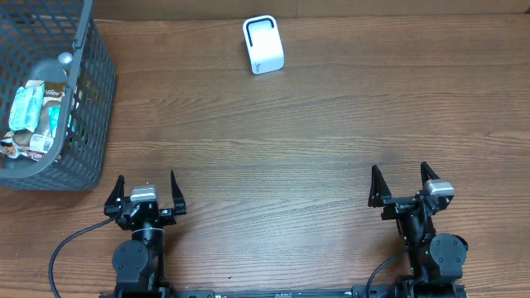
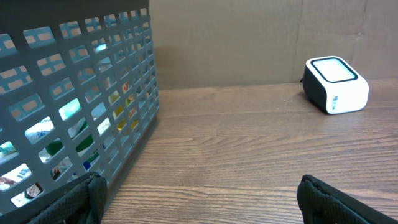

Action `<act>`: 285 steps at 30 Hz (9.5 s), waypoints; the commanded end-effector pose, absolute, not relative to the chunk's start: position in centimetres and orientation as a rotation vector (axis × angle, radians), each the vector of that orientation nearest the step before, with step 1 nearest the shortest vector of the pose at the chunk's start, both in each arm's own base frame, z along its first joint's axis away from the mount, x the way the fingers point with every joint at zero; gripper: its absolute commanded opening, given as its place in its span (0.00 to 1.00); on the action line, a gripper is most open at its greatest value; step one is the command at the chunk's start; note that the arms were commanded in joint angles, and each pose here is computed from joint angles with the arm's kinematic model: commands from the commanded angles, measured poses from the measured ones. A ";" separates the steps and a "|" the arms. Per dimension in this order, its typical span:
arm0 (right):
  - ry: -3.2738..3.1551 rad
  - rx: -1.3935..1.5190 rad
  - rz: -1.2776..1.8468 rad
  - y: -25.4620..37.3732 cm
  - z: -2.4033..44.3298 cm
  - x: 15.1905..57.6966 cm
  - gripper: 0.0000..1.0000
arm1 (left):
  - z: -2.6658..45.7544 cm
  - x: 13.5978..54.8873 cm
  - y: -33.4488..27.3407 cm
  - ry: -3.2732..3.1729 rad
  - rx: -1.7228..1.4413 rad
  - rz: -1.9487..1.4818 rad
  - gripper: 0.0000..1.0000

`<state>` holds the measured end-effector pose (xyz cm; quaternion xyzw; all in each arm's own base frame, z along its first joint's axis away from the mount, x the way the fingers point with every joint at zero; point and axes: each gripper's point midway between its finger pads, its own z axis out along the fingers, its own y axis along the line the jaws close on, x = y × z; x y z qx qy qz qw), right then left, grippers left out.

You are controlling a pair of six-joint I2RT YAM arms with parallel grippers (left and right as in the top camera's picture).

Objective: Scan the item barcode

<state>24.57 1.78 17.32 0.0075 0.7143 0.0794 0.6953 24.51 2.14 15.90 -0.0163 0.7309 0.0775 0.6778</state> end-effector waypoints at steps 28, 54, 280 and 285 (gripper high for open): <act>1.591 0.007 0.186 2.0 17.1 24.5 1.00 | 15.9 24.5 2.0 1.635 -0.045 0.160 1.00; 1.591 0.007 0.186 2.0 17.1 24.5 1.00 | 15.9 24.5 2.0 1.635 -0.045 0.161 1.00; 1.591 0.007 0.186 2.0 17.1 24.5 1.00 | 15.3 38.2 24.4 2.769 -0.625 -0.016 1.00; 1.591 0.007 0.186 2.0 17.1 24.5 1.00 | 12.8 38.6 24.3 2.818 -0.608 -0.067 1.00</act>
